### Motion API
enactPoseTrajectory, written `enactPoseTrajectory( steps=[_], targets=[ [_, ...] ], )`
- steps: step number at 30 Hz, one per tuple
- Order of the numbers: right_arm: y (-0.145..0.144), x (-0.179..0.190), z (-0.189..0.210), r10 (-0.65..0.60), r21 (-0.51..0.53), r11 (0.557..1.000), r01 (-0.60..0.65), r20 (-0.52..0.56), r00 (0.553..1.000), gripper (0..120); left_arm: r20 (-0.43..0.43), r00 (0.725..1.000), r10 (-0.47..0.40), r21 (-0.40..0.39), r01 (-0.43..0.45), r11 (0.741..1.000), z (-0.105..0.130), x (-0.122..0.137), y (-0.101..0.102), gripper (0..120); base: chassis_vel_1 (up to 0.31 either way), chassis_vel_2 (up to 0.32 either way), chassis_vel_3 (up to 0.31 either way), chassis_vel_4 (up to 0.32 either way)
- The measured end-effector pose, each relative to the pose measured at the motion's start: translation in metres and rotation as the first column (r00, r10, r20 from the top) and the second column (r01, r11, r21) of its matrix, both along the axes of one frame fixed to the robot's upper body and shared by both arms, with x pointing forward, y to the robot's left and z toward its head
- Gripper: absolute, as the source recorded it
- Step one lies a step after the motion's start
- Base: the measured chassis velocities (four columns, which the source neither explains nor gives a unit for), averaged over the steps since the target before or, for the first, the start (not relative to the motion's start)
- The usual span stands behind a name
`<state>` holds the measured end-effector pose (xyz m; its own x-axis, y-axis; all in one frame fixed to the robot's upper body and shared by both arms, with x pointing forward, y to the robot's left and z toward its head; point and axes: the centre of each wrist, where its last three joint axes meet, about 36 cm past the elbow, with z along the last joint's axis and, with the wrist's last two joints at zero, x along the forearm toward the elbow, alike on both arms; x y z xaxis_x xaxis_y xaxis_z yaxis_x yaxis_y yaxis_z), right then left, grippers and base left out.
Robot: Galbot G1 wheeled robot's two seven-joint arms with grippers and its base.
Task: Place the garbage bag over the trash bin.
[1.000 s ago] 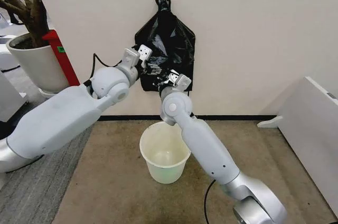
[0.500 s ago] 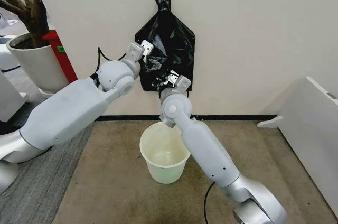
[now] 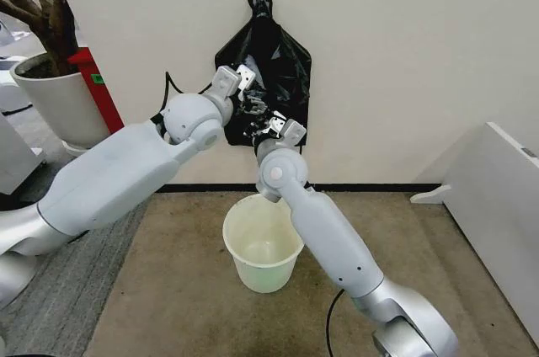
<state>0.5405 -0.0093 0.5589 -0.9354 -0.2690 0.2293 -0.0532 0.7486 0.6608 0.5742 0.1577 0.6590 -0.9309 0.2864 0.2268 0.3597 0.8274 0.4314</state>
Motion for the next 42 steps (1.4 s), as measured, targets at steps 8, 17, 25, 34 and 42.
enactPoseTrajectory(
  steps=[8,17,25,34,42],
  targets=[
    [-0.002,-0.001,0.0,0.001,0.002,1.0,-0.001,0.003,1.0,0,-0.019,1.0,0.014,0.018,-0.013,1.0,-0.006,0.007,-0.01,100,0.0,0.0,0.0,0.0],
    [-0.006,-0.002,-0.001,0.001,-0.001,1.0,-0.001,0.007,1.0,0,0.016,0.994,0.109,0.037,-0.11,0.993,-0.003,0.01,-0.006,100,0.0,0.0,0.0,0.0],
    [-0.007,-0.006,-0.007,0.005,-0.003,1.0,-0.005,0.001,1.0,0,0.06,0.983,0.173,0.034,-0.176,0.984,-0.001,0.007,0.004,100,0.0,0.0,0.0,0.0],
    [-0.007,-0.008,-0.01,0.012,-0.012,1.0,-0.012,0.004,1.0,0,0.1,0.97,0.223,0.01,-0.225,0.974,0.004,0.006,0.007,100,0.0,0.0,0.0,0.0],
    [-0.01,-0.007,-0.012,0.01,-0.021,1.0,-0.01,0.007,1.0,0,0.096,0.964,0.249,-0.003,-0.25,0.968,0.004,0.01,0.009,84,0.0,0.0,0.0,0.0]
  ],
)
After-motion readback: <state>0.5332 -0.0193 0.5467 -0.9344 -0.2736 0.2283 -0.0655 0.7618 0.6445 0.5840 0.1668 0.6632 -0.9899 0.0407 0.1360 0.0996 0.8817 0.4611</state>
